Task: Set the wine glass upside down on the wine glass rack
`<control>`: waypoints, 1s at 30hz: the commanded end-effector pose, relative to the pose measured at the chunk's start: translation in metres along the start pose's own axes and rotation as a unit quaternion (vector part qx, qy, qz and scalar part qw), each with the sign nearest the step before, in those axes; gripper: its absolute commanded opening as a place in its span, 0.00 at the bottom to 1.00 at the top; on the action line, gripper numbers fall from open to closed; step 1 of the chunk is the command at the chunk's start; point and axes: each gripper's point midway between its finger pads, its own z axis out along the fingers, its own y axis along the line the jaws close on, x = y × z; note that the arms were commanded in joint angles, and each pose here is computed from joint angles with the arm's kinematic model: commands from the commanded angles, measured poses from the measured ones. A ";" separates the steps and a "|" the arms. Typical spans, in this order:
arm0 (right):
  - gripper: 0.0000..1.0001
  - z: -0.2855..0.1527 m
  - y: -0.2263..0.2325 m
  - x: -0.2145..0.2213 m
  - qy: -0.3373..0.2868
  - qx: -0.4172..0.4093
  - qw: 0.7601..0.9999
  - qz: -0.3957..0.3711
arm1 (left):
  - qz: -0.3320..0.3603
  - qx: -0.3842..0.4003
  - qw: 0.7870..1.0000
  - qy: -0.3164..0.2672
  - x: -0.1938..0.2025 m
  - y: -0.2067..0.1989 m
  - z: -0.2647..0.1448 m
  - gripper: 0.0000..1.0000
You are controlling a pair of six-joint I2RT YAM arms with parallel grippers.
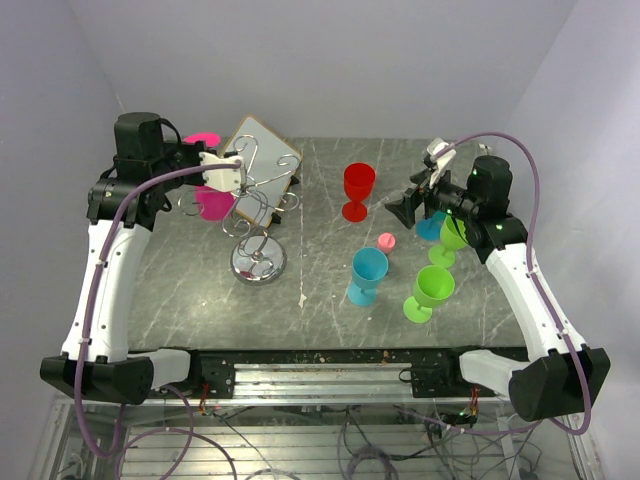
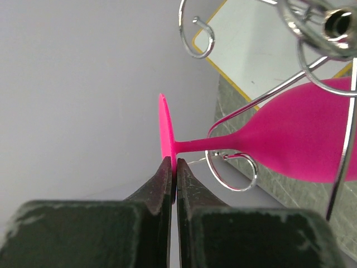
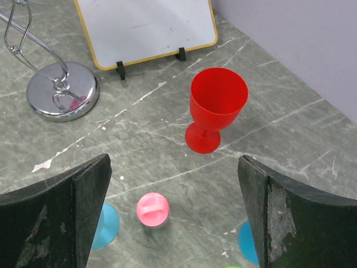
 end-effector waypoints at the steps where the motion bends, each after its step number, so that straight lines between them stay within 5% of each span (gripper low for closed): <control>1: 0.95 0.001 -0.002 0.001 -0.006 -0.002 1.000 -0.003 | -0.007 -0.043 0.999 0.026 0.006 0.019 -0.003 0.09; 30: 0.96 0.000 0.002 0.004 -0.009 -0.016 1.000 -0.006 | -0.037 -0.028 0.997 0.063 0.015 -0.006 -0.017 0.11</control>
